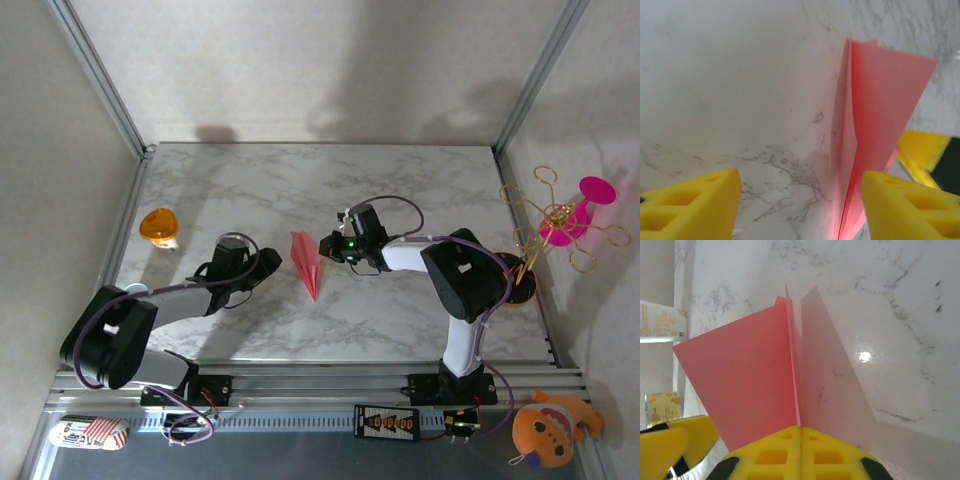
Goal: Fold a paper plane with a square sheet of paper (pick it up from the middle)
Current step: Turn over the paper plane at the top-center of the table, then move the paper plane to the top-center of the table.
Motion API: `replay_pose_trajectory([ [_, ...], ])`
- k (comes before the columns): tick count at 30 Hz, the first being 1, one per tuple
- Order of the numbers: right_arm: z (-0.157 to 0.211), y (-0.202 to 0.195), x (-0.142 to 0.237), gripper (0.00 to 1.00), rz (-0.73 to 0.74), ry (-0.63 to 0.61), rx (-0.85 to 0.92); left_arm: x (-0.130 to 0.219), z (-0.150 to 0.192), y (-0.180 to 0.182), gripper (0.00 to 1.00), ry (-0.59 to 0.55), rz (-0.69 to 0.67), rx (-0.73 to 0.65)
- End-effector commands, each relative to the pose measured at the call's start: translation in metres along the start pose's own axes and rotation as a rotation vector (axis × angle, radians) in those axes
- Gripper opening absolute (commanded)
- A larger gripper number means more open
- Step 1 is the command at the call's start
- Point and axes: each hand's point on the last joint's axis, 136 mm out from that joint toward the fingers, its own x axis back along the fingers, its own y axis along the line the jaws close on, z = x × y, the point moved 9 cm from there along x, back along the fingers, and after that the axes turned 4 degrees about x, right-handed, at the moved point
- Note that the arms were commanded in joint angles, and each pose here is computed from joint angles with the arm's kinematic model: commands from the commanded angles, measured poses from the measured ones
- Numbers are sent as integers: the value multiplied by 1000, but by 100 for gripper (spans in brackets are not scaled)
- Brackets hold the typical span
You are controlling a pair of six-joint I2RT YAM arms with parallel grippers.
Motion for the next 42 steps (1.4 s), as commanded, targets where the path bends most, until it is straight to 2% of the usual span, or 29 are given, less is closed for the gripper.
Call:
replay_pose_trajectory([
  [1, -3, 2, 8, 0, 8, -31, 21, -7, 0, -23, 58, 33, 108, -7],
  [5, -3, 2, 8, 0, 10, -28, 23, -14, 4, -34, 52, 72, 173, -13],
  [7, -3, 1, 8, 0, 11, -26, 22, -19, 5, -37, 47, 82, 174, -15],
  [10, -2, -1, 8, 0, 16, -21, 19, -26, 5, -39, 34, 100, 167, -17],
  [13, -2, -2, 8, 0, 20, -21, 17, -32, 5, -39, 28, 108, 169, -15],
  [21, -3, -3, 8, 0, 20, -18, 14, -46, 6, -36, 19, 144, 167, -13],
  [32, -1, -6, 5, 3, 22, 14, 34, -58, 4, -36, 17, 157, 171, -6],
  [37, -2, -6, 3, 10, 27, 33, 57, -62, 3, -36, 10, 157, 160, -8],
  [42, -3, -5, 1, 25, 31, 61, 100, -64, 3, -34, 5, 162, 150, -7],
])
